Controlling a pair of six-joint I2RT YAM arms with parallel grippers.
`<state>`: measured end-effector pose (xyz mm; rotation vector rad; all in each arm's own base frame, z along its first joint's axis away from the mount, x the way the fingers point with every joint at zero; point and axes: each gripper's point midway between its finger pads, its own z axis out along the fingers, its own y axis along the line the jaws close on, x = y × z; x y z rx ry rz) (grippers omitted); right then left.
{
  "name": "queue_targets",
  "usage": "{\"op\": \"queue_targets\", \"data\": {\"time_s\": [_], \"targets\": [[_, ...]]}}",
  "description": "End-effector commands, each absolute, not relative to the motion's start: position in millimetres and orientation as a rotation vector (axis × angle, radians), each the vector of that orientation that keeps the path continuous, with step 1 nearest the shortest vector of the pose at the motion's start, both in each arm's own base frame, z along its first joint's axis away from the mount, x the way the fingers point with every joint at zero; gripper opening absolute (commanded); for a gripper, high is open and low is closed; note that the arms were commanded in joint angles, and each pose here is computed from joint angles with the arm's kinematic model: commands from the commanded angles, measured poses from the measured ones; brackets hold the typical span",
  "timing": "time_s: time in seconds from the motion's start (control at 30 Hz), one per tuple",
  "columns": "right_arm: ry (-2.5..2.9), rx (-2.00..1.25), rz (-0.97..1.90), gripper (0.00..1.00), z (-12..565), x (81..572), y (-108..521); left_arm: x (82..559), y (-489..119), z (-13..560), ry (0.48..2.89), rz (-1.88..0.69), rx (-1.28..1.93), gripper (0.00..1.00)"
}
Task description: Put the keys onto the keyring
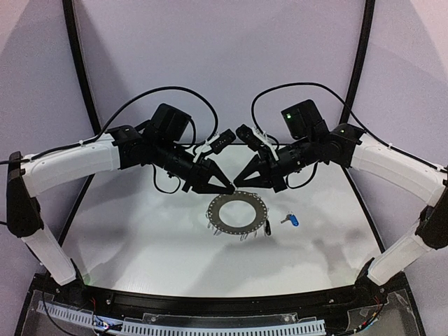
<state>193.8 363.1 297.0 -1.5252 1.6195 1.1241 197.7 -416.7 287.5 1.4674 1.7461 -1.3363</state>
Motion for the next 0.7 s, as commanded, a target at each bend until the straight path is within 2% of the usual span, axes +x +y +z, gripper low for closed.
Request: {"op": "queue_targets", "data": {"time_s": [0.0,0.2,0.23,0.3,0.33,0.5,0.53,0.6,0.67], "targets": [[1.565,-1.537,1.143,0.0,311.5,190.7,367.3,202.6,-416.4,301.4,1.718,-1.328,1.438,0.01],[1.552,-1.492,1.09,0.0,317.5,196.4,364.8,207.8,-413.4,294.2,1.755,-1.275,1.417,0.01],[1.525,-1.475,1.077,0.03,324.4,196.6,363.4,210.0,-412.2,290.5,1.774,-1.253,1.41,0.01],[1.495,-1.456,1.079,0.19,332.4,193.7,361.0,210.6,-410.8,288.5,1.784,-1.241,1.41,0.01],[1.477,-1.44,1.075,0.33,337.1,192.2,358.6,210.2,-409.8,287.7,1.788,-1.237,1.407,0.01],[1.472,-1.249,0.944,0.52,354.6,208.1,339.2,205.0,-400.4,286.5,1.695,-1.182,1.43,0.01],[1.467,-1.193,0.912,0.59,361.2,211.1,332.0,204.2,-398.5,280.6,1.658,-1.157,1.449,0.01],[1.476,-1.087,0.848,0.93,366.0,219.8,318.5,198.8,-391.7,286.5,1.55,-1.101,1.492,0.01],[1.497,-0.985,0.786,0.98,364.7,229.7,304.8,188.1,-383.2,284.9,1.439,-1.063,1.551,0.01]]}}
